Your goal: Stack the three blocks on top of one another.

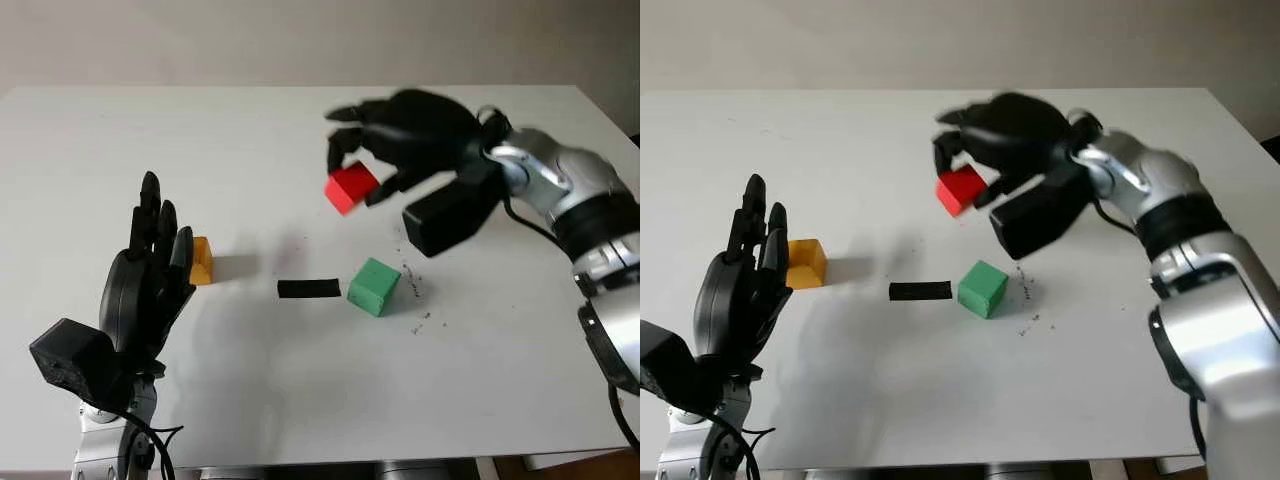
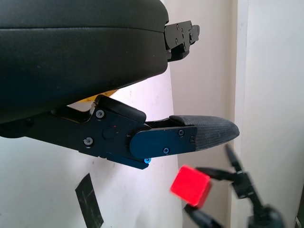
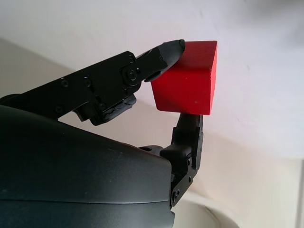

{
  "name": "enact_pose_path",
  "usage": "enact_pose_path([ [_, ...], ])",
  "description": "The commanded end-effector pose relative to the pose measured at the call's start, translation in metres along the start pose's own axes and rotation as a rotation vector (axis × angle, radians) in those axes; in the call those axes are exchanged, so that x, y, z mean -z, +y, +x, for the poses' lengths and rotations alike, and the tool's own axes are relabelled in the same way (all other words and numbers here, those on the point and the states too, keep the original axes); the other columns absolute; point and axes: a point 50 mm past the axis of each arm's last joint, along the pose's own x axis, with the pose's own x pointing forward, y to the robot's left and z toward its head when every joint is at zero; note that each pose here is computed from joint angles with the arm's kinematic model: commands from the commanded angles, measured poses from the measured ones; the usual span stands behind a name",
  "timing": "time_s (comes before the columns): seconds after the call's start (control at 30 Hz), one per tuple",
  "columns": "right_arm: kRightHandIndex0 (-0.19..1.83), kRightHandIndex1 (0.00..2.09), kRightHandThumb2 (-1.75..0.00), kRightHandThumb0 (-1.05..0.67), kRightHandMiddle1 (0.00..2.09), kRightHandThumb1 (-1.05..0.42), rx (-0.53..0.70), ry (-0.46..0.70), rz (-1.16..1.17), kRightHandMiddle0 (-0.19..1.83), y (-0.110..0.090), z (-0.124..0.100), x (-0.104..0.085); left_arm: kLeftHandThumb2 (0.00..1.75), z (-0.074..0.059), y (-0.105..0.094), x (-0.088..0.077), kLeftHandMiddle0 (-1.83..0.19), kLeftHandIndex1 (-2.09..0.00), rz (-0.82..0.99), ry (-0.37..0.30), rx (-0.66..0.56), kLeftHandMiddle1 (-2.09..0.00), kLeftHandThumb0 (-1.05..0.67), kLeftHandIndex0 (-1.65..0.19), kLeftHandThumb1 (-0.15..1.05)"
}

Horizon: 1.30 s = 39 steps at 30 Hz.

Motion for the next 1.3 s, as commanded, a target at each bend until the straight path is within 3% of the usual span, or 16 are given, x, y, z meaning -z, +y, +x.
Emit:
enact_pose_path([
  [0.0, 0.31, 0.06, -0.05, -0.37, 1.01, -0.9, 0.037, -0.04, -0.027, 0.59, -0.016, 0.008, -0.005, 0.5, -0.003, -0.002, -0.001, 0.15, -0.06, 0.005, -0.004, -0.001, -0.06, -0.73, 0.14, 1.05],
  [0.3, 0.28, 0.05, -0.06, -0.42, 1.08, -0.92, -0.031, -0.174, -0.035, 0.54, -0.023, 0.022, -0.027, 0.48, -0.005, -0.002, -0.001, 0.14, -0.06, -0.002, -0.002, -0.023, -0.06, -0.73, 0.13, 1.05],
  [0.7, 0.25, 0.05, -0.05, -0.44, 1.28, -0.92, -0.276, -0.281, 0.09, 0.45, 0.021, 0.018, -0.047, 0.48, -0.004, -0.001, -0.003, 0.14, -0.05, -0.001, -0.011, -0.027, -0.05, -0.73, 0.13, 1.05],
  [0.93, 0.24, 0.04, -0.06, -0.44, 1.22, -0.93, -0.342, -0.296, 0.137, 0.47, 0.036, 0.014, -0.054, 0.49, -0.003, 0.0, -0.004, 0.15, -0.05, 0.0, -0.012, -0.022, -0.05, -0.74, 0.13, 1.05],
  [1.27, 0.21, 0.04, -0.06, -0.43, 1.35, -0.95, -0.339, -0.309, 0.216, 0.41, 0.05, 0.011, -0.061, 0.49, -0.004, -0.001, -0.003, 0.15, -0.05, 0.002, -0.007, -0.025, -0.05, -0.74, 0.13, 1.05],
])
